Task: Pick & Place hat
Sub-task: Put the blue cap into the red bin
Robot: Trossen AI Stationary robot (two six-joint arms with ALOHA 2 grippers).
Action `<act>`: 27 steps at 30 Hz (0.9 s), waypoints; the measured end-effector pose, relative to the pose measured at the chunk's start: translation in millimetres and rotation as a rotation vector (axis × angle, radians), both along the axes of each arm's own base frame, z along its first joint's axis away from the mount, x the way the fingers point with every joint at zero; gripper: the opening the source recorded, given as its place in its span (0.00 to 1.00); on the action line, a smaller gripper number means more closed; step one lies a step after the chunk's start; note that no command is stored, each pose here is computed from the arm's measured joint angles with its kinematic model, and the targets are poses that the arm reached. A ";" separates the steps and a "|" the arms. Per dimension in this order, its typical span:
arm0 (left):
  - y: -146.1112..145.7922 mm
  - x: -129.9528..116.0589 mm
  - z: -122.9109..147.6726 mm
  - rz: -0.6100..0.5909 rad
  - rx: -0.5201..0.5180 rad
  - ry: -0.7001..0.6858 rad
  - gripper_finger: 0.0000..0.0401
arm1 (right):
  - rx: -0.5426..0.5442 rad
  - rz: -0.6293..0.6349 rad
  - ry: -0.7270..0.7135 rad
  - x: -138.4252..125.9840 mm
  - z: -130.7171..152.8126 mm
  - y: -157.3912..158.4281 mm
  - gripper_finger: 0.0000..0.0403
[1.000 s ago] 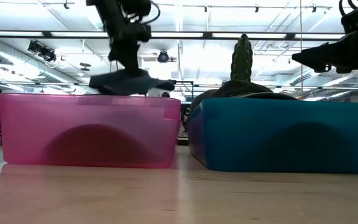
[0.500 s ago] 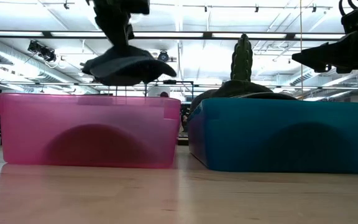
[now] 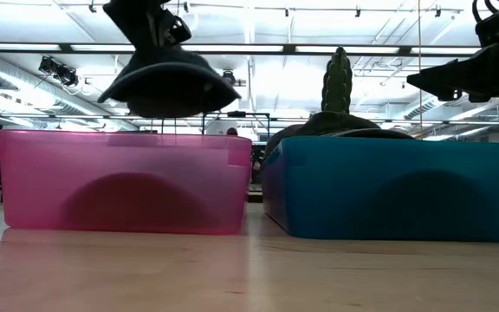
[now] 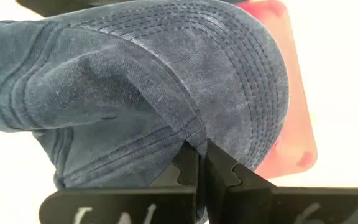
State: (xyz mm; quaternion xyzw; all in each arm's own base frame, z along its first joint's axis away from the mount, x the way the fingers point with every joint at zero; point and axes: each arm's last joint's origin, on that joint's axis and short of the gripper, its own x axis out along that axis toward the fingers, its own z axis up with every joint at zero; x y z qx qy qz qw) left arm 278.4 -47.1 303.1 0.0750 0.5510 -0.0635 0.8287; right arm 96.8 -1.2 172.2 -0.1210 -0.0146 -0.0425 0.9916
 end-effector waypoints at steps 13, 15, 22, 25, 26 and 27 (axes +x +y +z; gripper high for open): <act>-16.6 27.7 -43.4 -0.147 0.024 0.136 0.01 | 0.000 0.000 0.000 0.0 0.0 0.0 0.50; -17.8 30.4 -48.6 -0.157 0.018 0.153 0.01 | 0.000 0.000 0.000 0.0 0.0 0.0 0.50; -20.7 39.3 -60.9 -0.207 -0.006 0.168 0.01 | 0.000 0.000 0.000 0.0 0.0 0.0 0.50; -21.6 43.5 -65.1 -0.220 -0.004 0.159 0.01 | 0.000 0.000 0.000 0.0 0.0 0.0 0.50; -21.9 45.0 -67.1 -0.221 -0.003 0.159 0.01 | 0.000 0.000 0.000 0.0 0.0 0.0 0.50; -22.1 45.9 -68.3 -0.222 -0.003 0.159 0.01 | 0.000 0.000 0.000 0.0 0.0 0.0 0.50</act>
